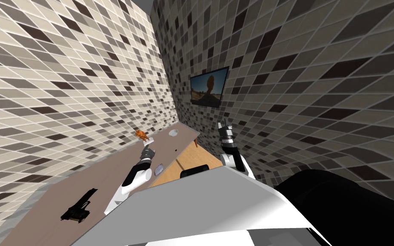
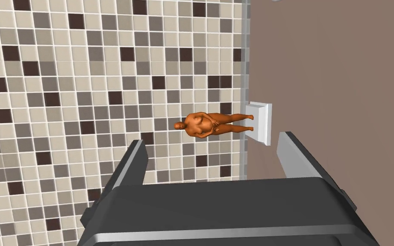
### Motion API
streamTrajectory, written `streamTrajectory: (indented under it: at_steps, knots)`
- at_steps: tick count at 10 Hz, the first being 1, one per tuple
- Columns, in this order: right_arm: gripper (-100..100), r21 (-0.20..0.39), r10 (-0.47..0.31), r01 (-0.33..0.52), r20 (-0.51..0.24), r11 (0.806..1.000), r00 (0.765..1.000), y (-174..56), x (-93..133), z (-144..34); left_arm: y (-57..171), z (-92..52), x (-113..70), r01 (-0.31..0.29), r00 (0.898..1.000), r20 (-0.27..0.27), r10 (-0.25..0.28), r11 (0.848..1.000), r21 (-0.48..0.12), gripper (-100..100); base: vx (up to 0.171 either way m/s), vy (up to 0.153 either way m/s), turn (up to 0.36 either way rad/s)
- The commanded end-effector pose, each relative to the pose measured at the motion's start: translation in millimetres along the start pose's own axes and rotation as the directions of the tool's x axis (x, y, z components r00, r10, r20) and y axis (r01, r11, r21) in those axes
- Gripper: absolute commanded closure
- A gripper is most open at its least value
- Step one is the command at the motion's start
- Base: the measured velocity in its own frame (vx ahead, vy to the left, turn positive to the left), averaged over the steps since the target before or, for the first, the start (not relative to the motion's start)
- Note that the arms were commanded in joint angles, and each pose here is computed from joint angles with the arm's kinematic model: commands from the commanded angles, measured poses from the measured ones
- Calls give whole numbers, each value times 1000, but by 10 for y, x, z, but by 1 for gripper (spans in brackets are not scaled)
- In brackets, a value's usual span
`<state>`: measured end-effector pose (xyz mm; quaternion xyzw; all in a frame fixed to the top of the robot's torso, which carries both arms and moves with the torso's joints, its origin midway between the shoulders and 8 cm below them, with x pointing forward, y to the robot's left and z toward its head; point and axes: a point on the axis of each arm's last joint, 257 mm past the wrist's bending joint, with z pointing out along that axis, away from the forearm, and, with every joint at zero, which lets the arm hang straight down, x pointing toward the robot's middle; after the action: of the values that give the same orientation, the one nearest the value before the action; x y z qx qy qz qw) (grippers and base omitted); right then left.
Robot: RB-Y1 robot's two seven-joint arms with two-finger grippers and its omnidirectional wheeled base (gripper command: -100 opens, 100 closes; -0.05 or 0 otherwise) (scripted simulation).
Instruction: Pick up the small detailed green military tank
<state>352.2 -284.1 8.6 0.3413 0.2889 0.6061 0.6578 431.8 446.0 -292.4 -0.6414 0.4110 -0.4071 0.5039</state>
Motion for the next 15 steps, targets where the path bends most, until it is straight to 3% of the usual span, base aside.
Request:
streamTrajectory:
  at_steps: [1,2,3,4,7,8,9,10,11,12,13,14,15]
  knots:
    - [0,0,0,0,0,1000,1000,0,0,0,205,68,-62,45,999,23,-43,997,-61,-100,38,-21,-85]
    - [0,0,0,0,0,1000,1000,0,0,0,323,55,-105,46,999,32,-43,995,-83,-100,28,-9,-59]
    - [0,0,0,0,0,1000,1000,0,0,0,472,97,-174,87,995,54,-80,988,-129,-100,35,-8,-113]
    - [0,0,0,0,0,1000,1000,0,0,0,593,137,-239,128,990,76,-117,979,-161,-100,51,-23,-177]
    - [0,0,0,0,0,1000,1000,0,0,0,984,104,-367,178,981,125,-150,951,-255,-100,43,-14,-76]
    - [0,0,0,0,0,1000,1000,0,0,0,1156,106,-423,223,971,156,-183,928,-299,-100,37,-8,-114]
    - [0,0,0,0,0,1000,1000,0,0,0,1204,91,-439,225,970,161,-182,925,-307,-100,28,-5,-50]
    - [0,0,0,0,0,1000,1000,0,0,0,1327,100,-470,270,958,188,-215,901,-341,-100,31,-14,-89]
    - [0,0,0,0,0,1000,1000,0,0,0,1420,64,-500,273,957,199,-213,894,-356,-100,31,-12,-65]
    - [0,0,0,0,0,1000,1000,0,0,0,1521,72,-514,317,943,225,-245,868,-383,-100,36,-14,-100]
    - [0,0,0,0,0,1000,1000,0,0,0,1631,24,-548,322,941,238,-241,858,-401,-100,30,-11,-61]
    - [0,0,0,0,0,1000,1000,0,0,0,1727,26,-550,365,925,265,-272,829,-425,-100,37,-3,-74]
    - [0,0,0,0,0,1000,1000,0,0,0,1834,-27,-581,370,923,278,-267,818,-441,-100,35,0,-72]
